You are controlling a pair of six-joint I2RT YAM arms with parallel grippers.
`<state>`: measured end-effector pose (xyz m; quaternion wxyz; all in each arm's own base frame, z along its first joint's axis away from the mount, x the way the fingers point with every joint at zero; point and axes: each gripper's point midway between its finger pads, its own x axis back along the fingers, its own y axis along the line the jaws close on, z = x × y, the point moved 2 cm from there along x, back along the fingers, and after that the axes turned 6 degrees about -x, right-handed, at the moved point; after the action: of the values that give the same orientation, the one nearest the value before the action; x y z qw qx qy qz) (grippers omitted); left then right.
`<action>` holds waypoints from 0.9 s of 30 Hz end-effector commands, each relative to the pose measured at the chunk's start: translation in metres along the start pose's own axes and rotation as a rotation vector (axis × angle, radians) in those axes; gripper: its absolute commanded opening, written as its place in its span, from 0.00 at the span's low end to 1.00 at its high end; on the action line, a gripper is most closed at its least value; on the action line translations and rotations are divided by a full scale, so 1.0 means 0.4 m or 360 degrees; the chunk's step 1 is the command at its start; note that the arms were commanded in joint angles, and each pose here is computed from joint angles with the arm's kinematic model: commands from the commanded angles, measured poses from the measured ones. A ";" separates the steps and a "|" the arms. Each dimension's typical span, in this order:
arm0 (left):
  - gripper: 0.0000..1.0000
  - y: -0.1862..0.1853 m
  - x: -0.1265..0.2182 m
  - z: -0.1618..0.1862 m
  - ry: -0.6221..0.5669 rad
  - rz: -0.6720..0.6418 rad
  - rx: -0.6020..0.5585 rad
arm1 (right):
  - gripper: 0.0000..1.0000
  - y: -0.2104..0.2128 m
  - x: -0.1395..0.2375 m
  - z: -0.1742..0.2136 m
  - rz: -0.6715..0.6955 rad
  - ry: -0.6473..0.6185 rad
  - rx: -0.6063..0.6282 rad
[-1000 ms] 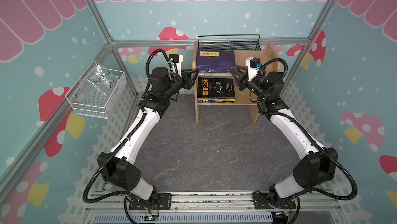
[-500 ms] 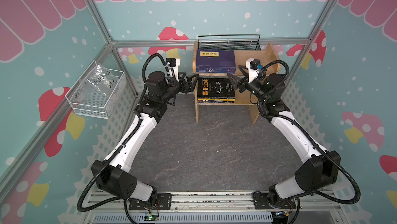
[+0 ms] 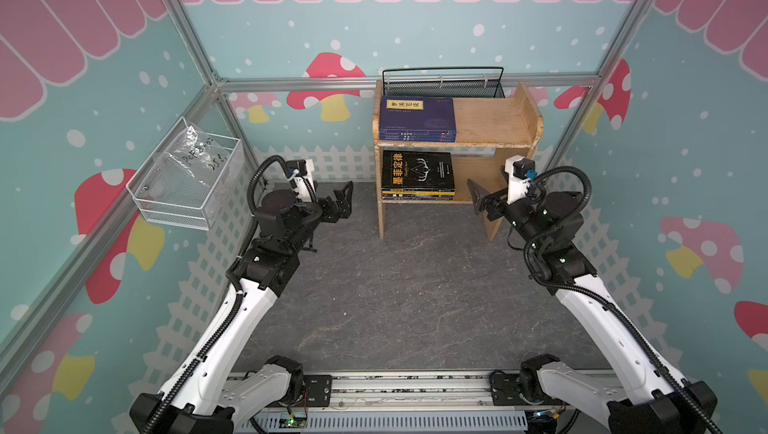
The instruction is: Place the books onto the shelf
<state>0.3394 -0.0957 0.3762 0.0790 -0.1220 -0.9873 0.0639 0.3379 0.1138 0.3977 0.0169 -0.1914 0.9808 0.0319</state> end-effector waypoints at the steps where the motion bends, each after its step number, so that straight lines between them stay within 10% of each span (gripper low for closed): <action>1: 0.99 0.126 0.029 0.089 0.0079 -0.0464 -0.0075 | 0.95 -0.103 0.062 0.109 0.0429 0.0145 0.0023; 12: 0.99 0.284 0.045 0.301 -0.0156 -0.0874 -0.0160 | 0.99 -0.279 0.158 0.373 0.1212 0.0414 -0.0015; 27: 0.99 0.372 0.000 0.486 -0.0121 -0.0908 -0.0214 | 1.00 -0.373 0.148 0.493 0.1292 0.0210 0.0000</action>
<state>0.3376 0.0257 0.1505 0.0994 0.1658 -0.9808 -0.0261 0.3358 -0.0300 0.1744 -0.1197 0.2199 0.9681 0.0079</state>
